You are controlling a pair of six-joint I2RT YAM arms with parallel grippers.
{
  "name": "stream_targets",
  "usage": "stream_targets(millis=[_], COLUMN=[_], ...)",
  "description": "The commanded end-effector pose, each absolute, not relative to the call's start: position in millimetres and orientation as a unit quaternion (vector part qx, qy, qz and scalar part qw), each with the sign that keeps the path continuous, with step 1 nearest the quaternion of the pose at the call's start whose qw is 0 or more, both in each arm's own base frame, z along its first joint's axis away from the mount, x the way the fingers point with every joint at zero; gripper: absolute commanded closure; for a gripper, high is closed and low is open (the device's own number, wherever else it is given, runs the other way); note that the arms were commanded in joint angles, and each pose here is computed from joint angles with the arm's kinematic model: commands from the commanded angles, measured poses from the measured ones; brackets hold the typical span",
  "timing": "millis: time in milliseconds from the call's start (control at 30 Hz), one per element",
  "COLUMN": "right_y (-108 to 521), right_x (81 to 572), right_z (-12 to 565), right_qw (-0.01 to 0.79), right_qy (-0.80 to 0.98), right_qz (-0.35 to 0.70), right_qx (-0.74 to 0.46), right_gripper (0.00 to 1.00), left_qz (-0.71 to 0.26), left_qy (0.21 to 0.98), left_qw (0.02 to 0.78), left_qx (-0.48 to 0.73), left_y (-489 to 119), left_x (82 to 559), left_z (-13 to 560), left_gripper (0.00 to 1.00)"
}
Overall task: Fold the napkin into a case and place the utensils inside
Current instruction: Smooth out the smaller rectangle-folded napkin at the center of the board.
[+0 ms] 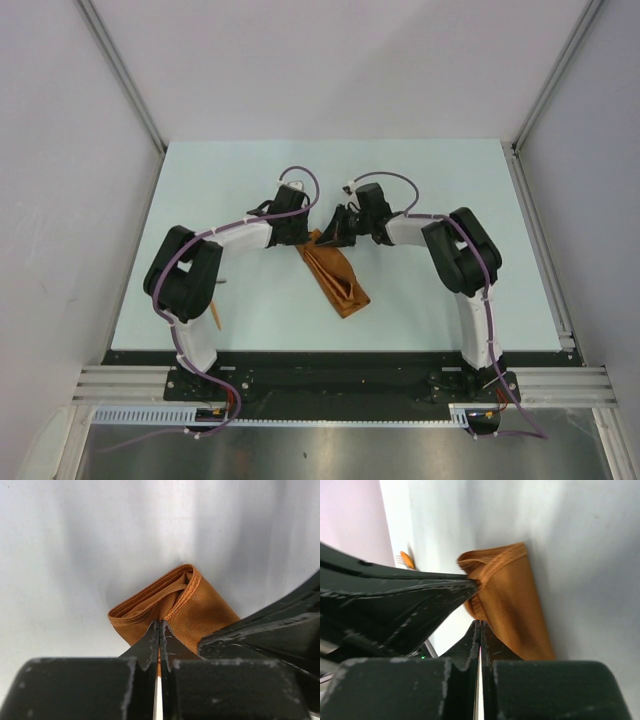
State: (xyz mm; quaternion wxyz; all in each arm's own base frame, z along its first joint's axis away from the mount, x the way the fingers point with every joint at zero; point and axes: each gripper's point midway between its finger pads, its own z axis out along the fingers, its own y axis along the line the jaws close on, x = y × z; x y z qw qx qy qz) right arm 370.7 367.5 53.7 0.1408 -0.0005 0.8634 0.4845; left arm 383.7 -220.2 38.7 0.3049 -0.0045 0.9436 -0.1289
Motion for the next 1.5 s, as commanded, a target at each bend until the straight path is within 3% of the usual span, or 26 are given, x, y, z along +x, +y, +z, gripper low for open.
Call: stream_targets(millis=[0,267,500,700,833,867,1000,1200,1467], right_y=[380.6,426.0,407.2,398.6,391.7,389.8,375.3,330.5,310.2], right_x=[370.4,377.9,373.3,370.1,368.3,369.0,365.5,334.1,266.3], right_z=[30.9,32.7,43.0,74.0,85.6,91.5,102.6,103.7,88.2], right_qw=[0.143,0.135,0.137,0.15,0.155,0.158,0.172,0.171,0.13], right_qy=[0.867,0.853,0.854,0.849,0.855,0.853,0.86,0.885,0.884], right_qz=[0.477,0.504,0.502,0.506,0.495,0.496,0.479,0.429,0.447], right_qx=[-0.018,-0.016,0.001,-0.024,-0.027,-0.028,-0.046,-0.053,-0.041], right_gripper=[1.0,1.0,1.0,0.97,0.94,0.92,0.87,0.82,0.79], left_qz=[-0.161,-0.165,-0.154,-0.171,-0.19,-0.194,-0.222,-0.297,-0.252], left_qy=[0.931,0.936,0.936,0.928,0.918,0.918,0.915,0.916,0.939], left_qw=[0.326,0.312,0.316,0.332,0.346,0.345,0.337,0.269,0.234], left_qx=[-0.006,-0.01,-0.015,-0.022,-0.021,-0.021,-0.017,0.001,-0.003], left_y=[-229.7,-233.3,-228.1,-229.6,-233.2,-233.4,-241.2,-273.8,-262.5], left_x=[385.3,380.5,383.9,385.1,385.2,384.2,379.2,362.6,351.4], left_z=[62.1,47.2,48.1,71.0,98.4,100.8,106.0,80.0,27.7], left_gripper=[1.0,1.0,0.99,0.68,0.66,0.66,0.86,0.97,1.0])
